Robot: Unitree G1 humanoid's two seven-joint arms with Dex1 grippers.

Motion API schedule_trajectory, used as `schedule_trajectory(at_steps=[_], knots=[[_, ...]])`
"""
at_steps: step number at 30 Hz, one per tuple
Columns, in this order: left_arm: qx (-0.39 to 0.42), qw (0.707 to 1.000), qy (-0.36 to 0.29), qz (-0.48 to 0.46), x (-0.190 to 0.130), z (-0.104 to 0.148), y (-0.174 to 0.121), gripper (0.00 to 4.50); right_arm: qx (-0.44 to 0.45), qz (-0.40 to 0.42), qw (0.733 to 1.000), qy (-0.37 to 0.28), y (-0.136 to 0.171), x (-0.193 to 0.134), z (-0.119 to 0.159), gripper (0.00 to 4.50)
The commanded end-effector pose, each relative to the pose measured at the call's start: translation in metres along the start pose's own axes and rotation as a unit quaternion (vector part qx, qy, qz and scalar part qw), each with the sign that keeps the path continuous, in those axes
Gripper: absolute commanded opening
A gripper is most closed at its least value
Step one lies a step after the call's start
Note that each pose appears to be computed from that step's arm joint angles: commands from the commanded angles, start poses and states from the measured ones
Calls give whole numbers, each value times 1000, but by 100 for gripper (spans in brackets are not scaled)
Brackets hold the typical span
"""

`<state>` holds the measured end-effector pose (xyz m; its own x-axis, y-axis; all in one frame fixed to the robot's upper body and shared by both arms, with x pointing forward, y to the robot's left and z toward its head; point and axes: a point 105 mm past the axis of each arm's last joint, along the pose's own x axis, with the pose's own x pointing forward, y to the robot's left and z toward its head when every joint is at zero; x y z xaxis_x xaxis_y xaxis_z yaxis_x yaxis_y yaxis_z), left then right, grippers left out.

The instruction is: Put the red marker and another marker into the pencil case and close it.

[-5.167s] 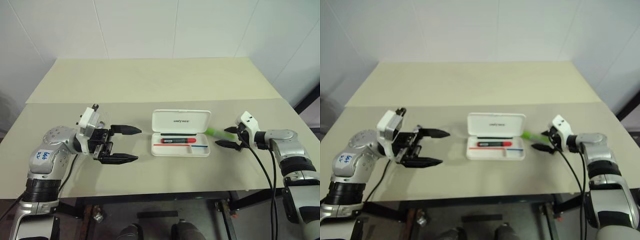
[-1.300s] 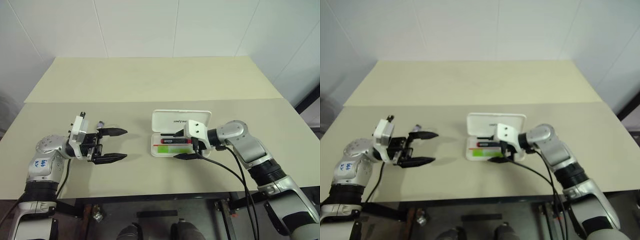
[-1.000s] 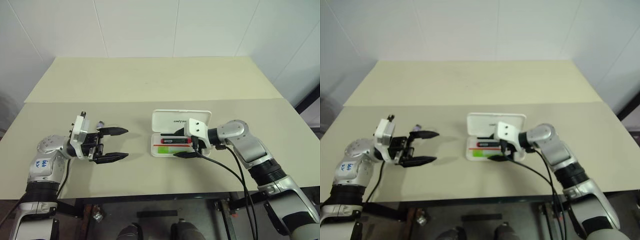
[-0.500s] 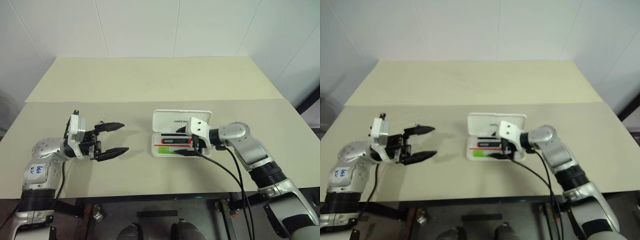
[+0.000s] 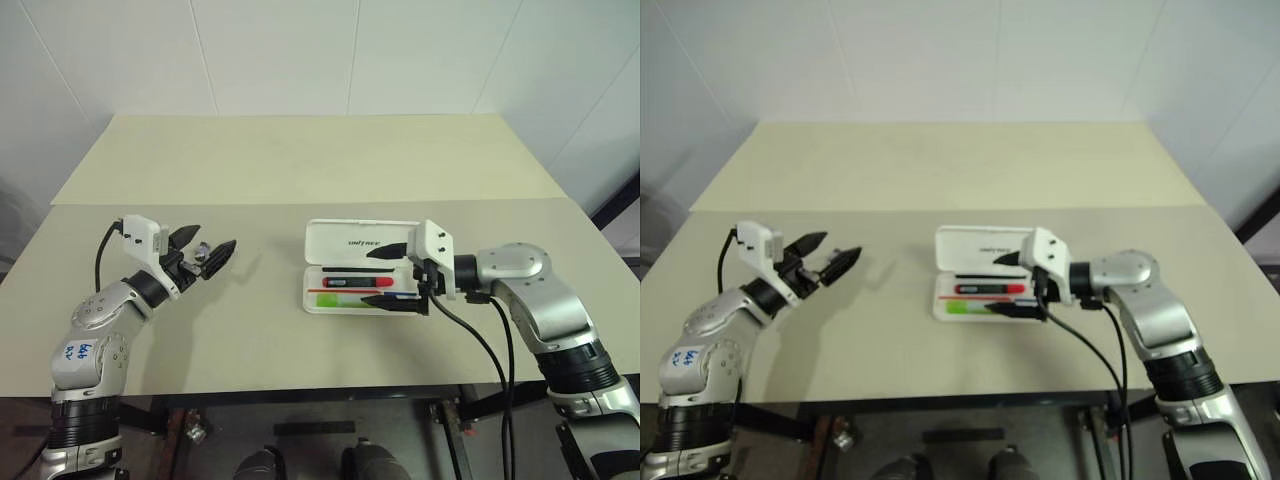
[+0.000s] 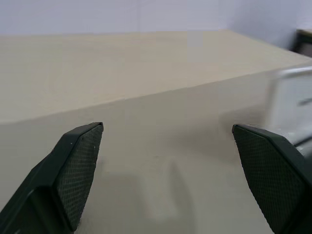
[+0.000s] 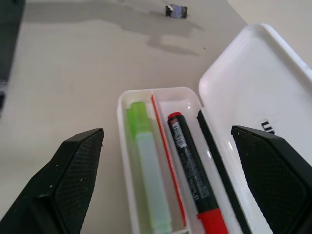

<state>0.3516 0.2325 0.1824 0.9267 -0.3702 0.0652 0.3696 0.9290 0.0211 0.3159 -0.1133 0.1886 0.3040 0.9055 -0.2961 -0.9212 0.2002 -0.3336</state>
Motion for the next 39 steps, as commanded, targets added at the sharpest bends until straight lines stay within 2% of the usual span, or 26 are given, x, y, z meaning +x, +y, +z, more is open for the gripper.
schedule_trajectory(at_steps=[1, 10, 21, 28, 29, 31, 39], knots=[[17, 998, 6, 53, 5, 8, 16, 450, -15, 2, 1000, -27, 3, -14, 16, 444], [1, 992, 68, 108, 23, -8, 43, 450, -9, -45, 999, -9, -11, -32, 8, 444], [-15, 984, 160, 75, 35, -40, 44, 450, -7, -66, 998, 0, -14, -37, 5, 444], [-11, 981, 178, 73, 37, -46, 45, 450, -5, -78, 997, 5, -15, -42, 4, 444], [-9, 981, 182, 69, 37, -47, 44, 412, -5, -79, 997, 6, -16, -43, 4, 450], [-10, 982, 181, 59, 38, -47, 41, 366, -4, -82, 997, 7, -16, -44, 4, 450], [-10, 981, 185, 57, 40, -47, 41, 101, -5, -89, 996, 10, -19, -47, 4, 450]])
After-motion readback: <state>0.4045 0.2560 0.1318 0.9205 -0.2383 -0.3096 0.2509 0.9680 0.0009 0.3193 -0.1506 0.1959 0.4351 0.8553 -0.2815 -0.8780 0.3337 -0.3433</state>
